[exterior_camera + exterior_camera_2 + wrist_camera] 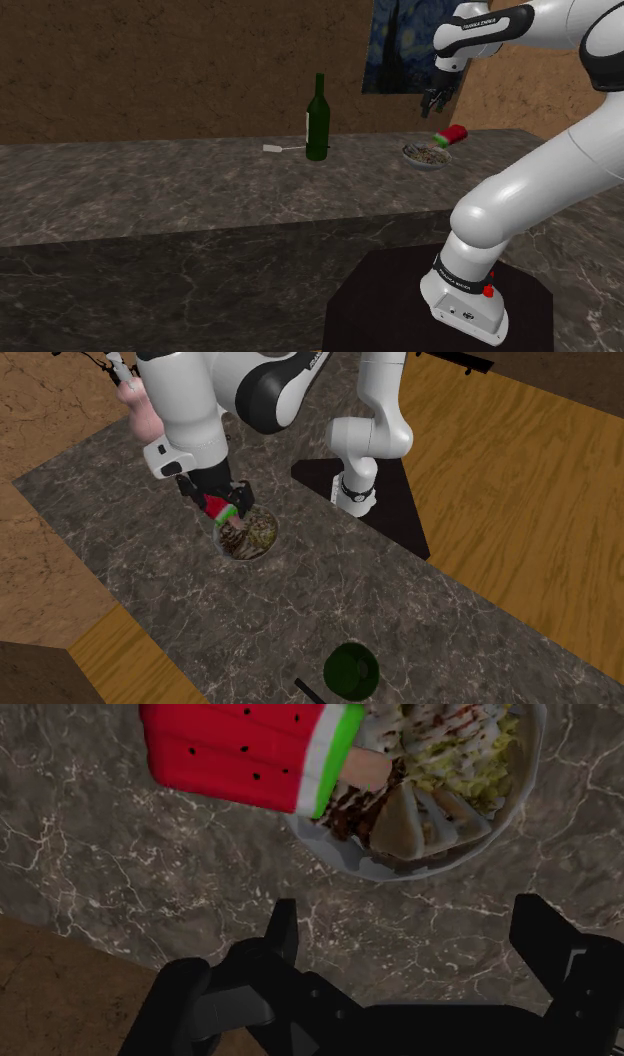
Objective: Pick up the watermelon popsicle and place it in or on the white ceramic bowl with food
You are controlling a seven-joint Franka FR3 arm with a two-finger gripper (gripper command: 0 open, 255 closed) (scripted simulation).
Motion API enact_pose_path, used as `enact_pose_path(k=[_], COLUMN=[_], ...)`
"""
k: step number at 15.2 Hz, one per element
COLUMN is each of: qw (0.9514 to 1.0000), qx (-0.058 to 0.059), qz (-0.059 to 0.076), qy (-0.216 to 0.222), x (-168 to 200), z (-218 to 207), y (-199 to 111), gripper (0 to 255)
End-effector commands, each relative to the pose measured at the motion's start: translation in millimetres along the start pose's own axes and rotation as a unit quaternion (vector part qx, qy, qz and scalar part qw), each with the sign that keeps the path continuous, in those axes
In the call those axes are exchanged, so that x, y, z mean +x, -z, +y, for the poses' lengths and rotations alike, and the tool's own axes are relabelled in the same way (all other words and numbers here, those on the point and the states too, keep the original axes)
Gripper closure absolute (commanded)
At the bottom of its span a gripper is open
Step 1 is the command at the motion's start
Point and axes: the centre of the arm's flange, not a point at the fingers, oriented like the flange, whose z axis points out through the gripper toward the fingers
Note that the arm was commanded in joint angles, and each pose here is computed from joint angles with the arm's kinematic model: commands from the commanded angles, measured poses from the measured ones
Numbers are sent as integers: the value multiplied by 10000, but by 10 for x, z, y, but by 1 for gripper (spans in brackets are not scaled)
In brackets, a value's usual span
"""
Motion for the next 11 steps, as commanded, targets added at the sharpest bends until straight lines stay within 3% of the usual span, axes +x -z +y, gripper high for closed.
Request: enact_pose_path(k=[1,3,11], qw=[10000,10000,10000], qx=[2,2,2], qz=[-1,-1,-1], qy=[0,0,0], x=[-2,-2,-2], z=[3,3,3], y=[198,434,434], gripper=[0,0,0])
